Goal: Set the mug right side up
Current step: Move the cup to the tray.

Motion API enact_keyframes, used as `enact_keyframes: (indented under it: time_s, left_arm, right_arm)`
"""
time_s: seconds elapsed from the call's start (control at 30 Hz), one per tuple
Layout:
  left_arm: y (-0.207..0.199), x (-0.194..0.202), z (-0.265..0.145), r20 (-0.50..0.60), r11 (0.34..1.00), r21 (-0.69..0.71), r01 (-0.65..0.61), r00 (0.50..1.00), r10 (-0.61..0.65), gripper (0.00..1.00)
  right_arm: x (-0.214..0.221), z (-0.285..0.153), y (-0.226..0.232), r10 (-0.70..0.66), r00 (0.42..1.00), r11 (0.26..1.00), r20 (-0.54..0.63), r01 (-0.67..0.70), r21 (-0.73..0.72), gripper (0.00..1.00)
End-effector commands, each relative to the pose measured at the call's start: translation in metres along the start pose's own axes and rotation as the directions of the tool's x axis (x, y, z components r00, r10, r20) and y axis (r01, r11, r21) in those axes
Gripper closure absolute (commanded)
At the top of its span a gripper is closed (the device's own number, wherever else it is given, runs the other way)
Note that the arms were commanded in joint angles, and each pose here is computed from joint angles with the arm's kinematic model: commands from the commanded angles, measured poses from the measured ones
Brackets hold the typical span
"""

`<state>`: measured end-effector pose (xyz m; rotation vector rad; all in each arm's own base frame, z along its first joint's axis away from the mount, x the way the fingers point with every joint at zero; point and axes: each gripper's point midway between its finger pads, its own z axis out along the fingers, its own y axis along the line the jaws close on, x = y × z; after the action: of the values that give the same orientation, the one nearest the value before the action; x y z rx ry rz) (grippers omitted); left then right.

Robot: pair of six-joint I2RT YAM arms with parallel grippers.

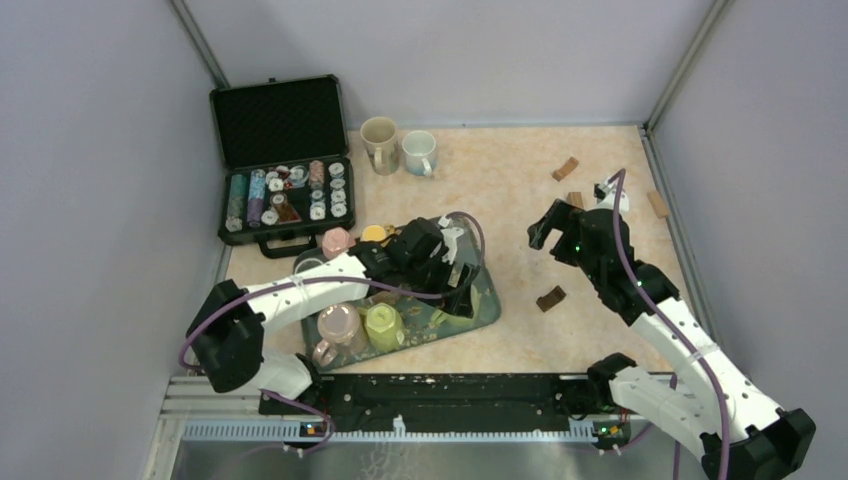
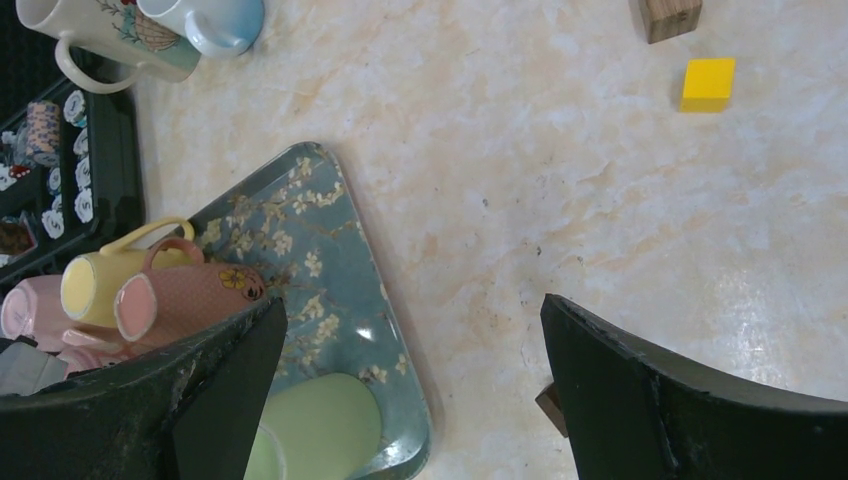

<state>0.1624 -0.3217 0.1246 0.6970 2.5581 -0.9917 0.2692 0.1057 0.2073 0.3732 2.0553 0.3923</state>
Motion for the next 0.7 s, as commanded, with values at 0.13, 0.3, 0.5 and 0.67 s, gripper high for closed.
enact_keyframes:
  time_s: [0.13, 0.3, 0.5, 0.67]
  left_arm:
    - [0.009, 0.013, -0.003, -0.038, 0.986, -0.120, -0.119, 0.993, 0.115, 0.23]
    - [0.013, 0.019, 0.005, -0.078, 0.966, -0.182, -0.181, 0.983, 0.169, 0.43]
    - [0.022, 0.025, 0.018, -0.120, 0.940, -0.256, -0.223, 0.973, 0.198, 0.47]
    - [0.028, 0.026, 0.024, -0.121, 0.924, -0.302, -0.235, 0.971, 0.207, 0.50]
  right_arm:
    - [-0.007, -0.005, 0.004, 0.025, 0.999, 0.999, 0.034, -0.024, -0.030, 0.01]
    - [-0.008, -0.006, 0.004, 0.029, 0.999, 0.999, 0.041, -0.028, -0.035, 0.01]
    - [-0.005, -0.005, 0.005, 0.028, 0.999, 0.999, 0.043, -0.026, -0.048, 0.01]
    - [-0.004, -0.004, 0.004, 0.029, 0.999, 0.998, 0.045, -0.026, -0.053, 0.01]
